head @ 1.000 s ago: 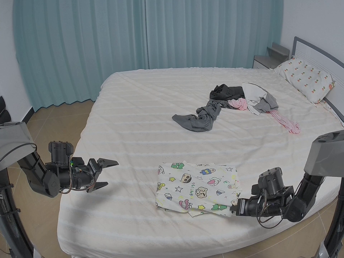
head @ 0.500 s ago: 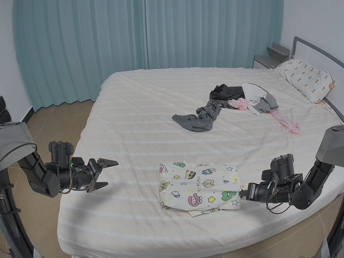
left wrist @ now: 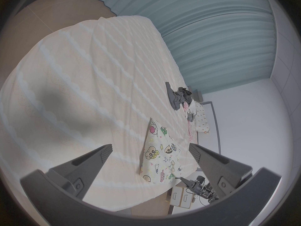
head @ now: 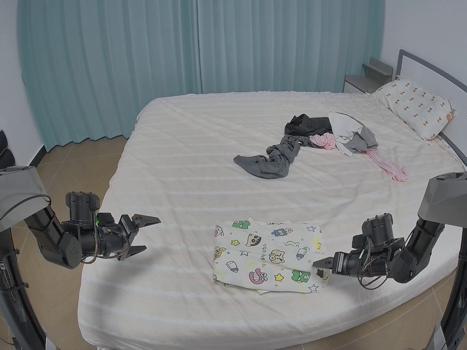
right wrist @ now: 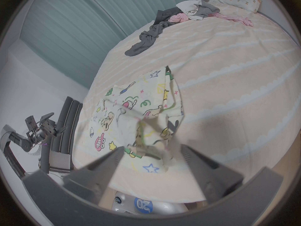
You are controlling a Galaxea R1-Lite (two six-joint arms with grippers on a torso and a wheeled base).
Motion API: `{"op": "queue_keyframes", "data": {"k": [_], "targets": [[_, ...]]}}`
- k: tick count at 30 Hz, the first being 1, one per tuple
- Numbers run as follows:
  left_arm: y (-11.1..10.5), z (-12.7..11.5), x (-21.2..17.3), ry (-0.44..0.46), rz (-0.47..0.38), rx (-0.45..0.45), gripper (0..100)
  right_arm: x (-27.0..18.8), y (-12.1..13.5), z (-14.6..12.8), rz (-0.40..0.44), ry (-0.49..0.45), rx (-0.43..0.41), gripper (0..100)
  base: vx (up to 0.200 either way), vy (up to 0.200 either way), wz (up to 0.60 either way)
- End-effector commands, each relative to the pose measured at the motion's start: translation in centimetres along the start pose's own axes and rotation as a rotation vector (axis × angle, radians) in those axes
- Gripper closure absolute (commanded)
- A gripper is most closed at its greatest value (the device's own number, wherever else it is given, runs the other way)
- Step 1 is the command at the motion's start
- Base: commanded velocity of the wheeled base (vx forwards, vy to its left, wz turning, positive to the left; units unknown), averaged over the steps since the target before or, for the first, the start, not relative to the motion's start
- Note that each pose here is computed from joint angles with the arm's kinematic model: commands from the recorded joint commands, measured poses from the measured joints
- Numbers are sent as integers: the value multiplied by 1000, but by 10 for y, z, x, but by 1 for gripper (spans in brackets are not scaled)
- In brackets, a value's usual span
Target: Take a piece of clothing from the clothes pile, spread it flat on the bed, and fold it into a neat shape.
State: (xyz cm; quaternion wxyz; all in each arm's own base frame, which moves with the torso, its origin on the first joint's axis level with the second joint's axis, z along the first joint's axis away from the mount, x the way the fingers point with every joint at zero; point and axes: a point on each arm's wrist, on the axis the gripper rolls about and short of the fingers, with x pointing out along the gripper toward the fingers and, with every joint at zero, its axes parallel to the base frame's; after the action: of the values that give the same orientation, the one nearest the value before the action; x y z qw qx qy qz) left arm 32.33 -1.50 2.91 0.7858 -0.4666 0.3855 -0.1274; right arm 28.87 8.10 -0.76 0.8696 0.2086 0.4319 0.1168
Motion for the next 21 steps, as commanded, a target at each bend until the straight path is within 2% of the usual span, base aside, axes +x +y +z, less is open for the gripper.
{"op": "queue_keyframes", "data": {"k": [1, 4, 9, 11, 14, 21], "targets": [[0, -2, 2, 1, 6, -1, 0, -17, 13, 36, 79, -142, 52, 0, 0, 0, 0], [0, -2, 2, 1, 6, -1, 0, -10, 20, 53, 116, -179, 110, 0, 0, 0, 0], [1, -2, 2, 0, 7, 1, 0, 28, 14, 63, 97, -133, 144, 0, 0, 0, 0], [1, -2, 2, 2, 8, 1, 0, 58, 7, 57, 74, -76, 217, 0, 0, 0, 0], [1, -2, 2, 2, 8, 1, 0, 69, 4, 48, 57, -47, 227, 0, 0, 0, 0], [2, -4, 4, 0, 22, 13, 0, 75, 5, 55, 82, -58, 224, 0, 0, 0, 0]]}}
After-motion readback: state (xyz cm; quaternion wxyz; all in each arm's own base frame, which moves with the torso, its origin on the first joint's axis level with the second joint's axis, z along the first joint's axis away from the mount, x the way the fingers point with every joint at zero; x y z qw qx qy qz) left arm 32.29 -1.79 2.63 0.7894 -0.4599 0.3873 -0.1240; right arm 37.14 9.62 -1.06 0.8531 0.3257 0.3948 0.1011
